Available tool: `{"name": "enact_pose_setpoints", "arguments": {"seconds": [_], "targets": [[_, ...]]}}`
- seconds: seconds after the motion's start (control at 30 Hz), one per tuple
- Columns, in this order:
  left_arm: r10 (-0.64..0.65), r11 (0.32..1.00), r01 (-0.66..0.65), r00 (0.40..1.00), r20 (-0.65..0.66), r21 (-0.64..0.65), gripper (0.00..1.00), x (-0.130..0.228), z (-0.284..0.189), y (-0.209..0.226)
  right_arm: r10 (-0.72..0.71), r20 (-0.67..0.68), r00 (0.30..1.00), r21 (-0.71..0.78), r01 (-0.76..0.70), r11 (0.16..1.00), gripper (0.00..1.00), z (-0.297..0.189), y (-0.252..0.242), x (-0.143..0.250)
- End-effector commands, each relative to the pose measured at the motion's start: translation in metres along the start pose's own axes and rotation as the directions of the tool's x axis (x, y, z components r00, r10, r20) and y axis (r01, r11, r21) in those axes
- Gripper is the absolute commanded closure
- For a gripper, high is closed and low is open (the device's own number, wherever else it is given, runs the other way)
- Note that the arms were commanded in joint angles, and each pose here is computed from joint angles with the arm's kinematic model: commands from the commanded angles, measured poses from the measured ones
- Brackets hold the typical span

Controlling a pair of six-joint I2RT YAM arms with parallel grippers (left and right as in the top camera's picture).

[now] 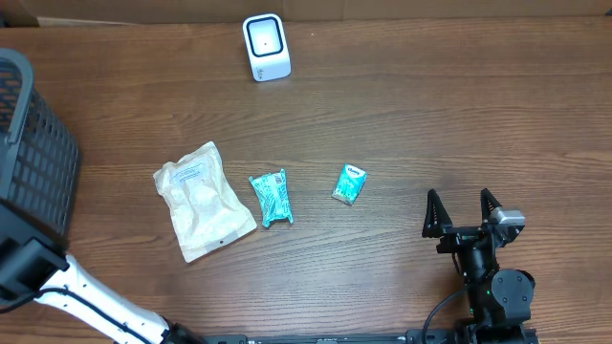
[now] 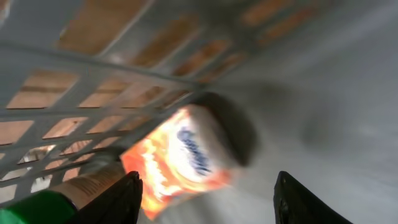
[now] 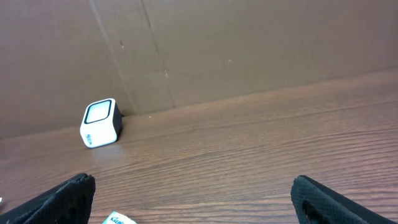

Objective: Scan the item barcode
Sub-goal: 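Grasp the orange Kleenex pack with left gripper and lift it out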

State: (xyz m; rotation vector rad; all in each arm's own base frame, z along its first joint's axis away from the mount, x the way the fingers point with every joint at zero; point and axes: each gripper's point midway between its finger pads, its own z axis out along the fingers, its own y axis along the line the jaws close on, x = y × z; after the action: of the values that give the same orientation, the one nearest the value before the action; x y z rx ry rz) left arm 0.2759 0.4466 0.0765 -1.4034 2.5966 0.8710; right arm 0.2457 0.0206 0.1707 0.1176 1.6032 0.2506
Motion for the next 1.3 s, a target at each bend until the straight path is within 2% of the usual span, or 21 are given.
{"name": "enact_pose_setpoints", "arguments": {"seconds": [0.0,0.17,0.23,0.43,0.5,0.63,0.83,1.0,1.27], "targets": [[-0.048,0.998,0.047,0.998,-0.040,-0.029,0.44,0.013,0.022,0.010,0.002,0.009,1.000,0.004,-0.002,1.000,0.00,0.000,-0.001,0.001],[-0.070,0.997,0.069,0.996,-0.049,-0.021,0.45,0.022,0.042,0.011,0.002,0.009,1.000,0.004,-0.002,1.000,0.00,0.000,-0.001,0.001],[-0.072,0.997,0.072,0.996,-0.051,-0.003,0.48,0.025,0.048,0.006,0.002,0.009,1.000,0.004,-0.002,1.000,0.00,0.000,-0.001,0.001],[-0.062,0.996,0.067,0.996,-0.070,0.064,0.79,0.033,0.053,-0.010,0.002,0.009,1.000,0.004,-0.002,1.000,0.00,0.000,-0.001,0.001],[-0.057,0.993,0.065,0.995,-0.084,0.096,0.95,0.036,0.052,-0.016,0.002,0.009,1.000,0.004,-0.002,1.000,0.00,0.000,-0.001,0.001],[-0.043,0.986,0.060,0.994,-0.105,0.159,0.96,0.041,0.049,-0.028,0.002,0.009,1.000,0.004,-0.002,1.000,0.00,0.000,-0.001,0.001],[-0.009,0.985,0.027,0.995,-0.104,0.173,0.96,0.034,0.025,-0.037,0.002,0.009,1.000,0.004,-0.002,1.000,0.00,0.000,-0.001,0.001],[-0.017,0.978,0.030,0.998,-0.066,0.205,0.96,0.011,-0.024,-0.048,0.002,0.009,1.000,0.004,-0.002,1.000,0.00,0.000,-0.001,0.001],[-0.015,0.936,0.013,1.000,0.001,0.351,0.96,-0.014,-0.095,-0.072,0.002,0.009,1.000,0.004,-0.002,1.000,0.00,0.000,-0.001,0.001]]}}
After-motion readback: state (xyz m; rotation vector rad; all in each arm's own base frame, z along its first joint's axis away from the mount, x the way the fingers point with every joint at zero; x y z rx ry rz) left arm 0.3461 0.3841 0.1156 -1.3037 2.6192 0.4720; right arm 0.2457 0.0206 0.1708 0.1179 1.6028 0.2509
